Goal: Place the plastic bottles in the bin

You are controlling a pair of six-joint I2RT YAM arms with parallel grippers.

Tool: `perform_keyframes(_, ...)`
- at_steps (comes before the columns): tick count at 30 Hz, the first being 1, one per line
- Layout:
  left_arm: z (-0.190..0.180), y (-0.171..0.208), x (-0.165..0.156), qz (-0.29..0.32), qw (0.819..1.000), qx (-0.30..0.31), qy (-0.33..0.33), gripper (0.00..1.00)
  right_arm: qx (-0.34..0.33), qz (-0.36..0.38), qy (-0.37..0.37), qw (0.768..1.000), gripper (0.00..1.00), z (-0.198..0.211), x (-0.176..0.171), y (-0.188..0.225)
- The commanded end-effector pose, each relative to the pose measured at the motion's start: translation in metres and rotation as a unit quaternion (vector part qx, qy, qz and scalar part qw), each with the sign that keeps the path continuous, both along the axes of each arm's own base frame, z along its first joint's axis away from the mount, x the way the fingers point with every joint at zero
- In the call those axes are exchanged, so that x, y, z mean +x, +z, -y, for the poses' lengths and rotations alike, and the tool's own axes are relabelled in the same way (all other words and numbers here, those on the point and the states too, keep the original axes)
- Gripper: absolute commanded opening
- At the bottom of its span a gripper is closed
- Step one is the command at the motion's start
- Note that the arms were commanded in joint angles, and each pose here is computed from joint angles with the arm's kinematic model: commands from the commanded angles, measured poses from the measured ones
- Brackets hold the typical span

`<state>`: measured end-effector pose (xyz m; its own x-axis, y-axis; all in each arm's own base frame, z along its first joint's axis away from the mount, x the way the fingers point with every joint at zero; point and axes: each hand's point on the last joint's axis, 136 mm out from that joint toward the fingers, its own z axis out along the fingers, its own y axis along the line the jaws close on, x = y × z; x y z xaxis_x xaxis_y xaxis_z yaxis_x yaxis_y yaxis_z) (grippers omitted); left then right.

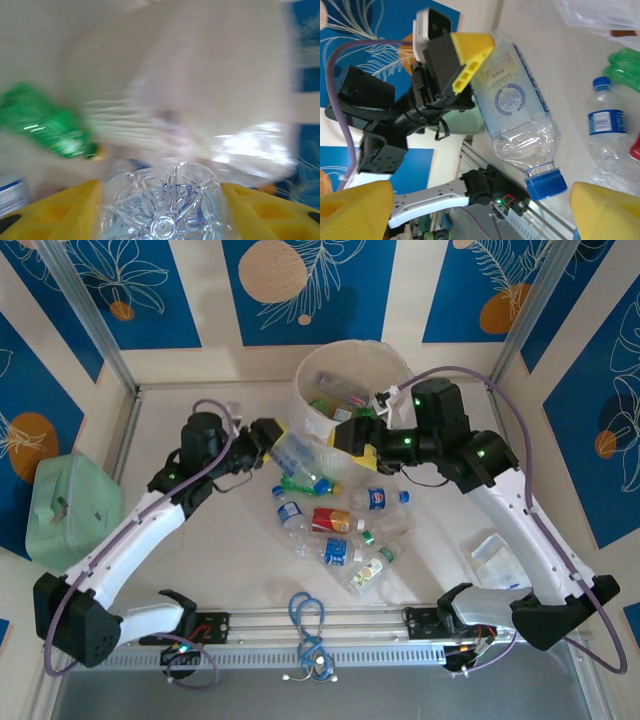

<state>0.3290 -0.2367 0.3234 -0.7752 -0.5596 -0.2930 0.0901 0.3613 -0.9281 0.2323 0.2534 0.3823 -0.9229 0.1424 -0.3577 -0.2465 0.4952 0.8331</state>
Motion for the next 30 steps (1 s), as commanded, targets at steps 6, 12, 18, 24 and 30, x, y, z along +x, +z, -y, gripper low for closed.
perform_keyframes(6, 0.041, 0.096, -0.015, 0.145, 0.974, -0.083, -0.155, 0.48, -0.022, 0.033, -0.016, 0.999, 0.98, 0.015, 0.003, 0.021)
perform_keyframes(12, 0.047, 0.103, -0.023, 0.153, 0.964, -0.103, -0.19, 0.48, -0.041, 0.043, 0.006, 0.998, 1.0, 0.006, 0.003, 0.017)
perform_keyframes(18, 0.051, 0.116, -0.031, 0.179, 0.949, -0.14, -0.217, 0.49, -0.03, 0.043, 0.043, 0.998, 0.97, -0.018, 0.006, 0.021)
perform_keyframes(24, 0.05, 0.126, -0.033, 0.195, 0.939, -0.172, -0.224, 0.49, 0.037, 0.033, 0.072, 0.996, 0.9, -0.036, 0.007, 0.034)
perform_keyframes(30, 0.051, 0.131, -0.034, 0.201, 0.935, -0.181, -0.229, 0.49, 0.081, 0.022, 0.089, 0.993, 0.83, -0.045, 0.009, 0.042)
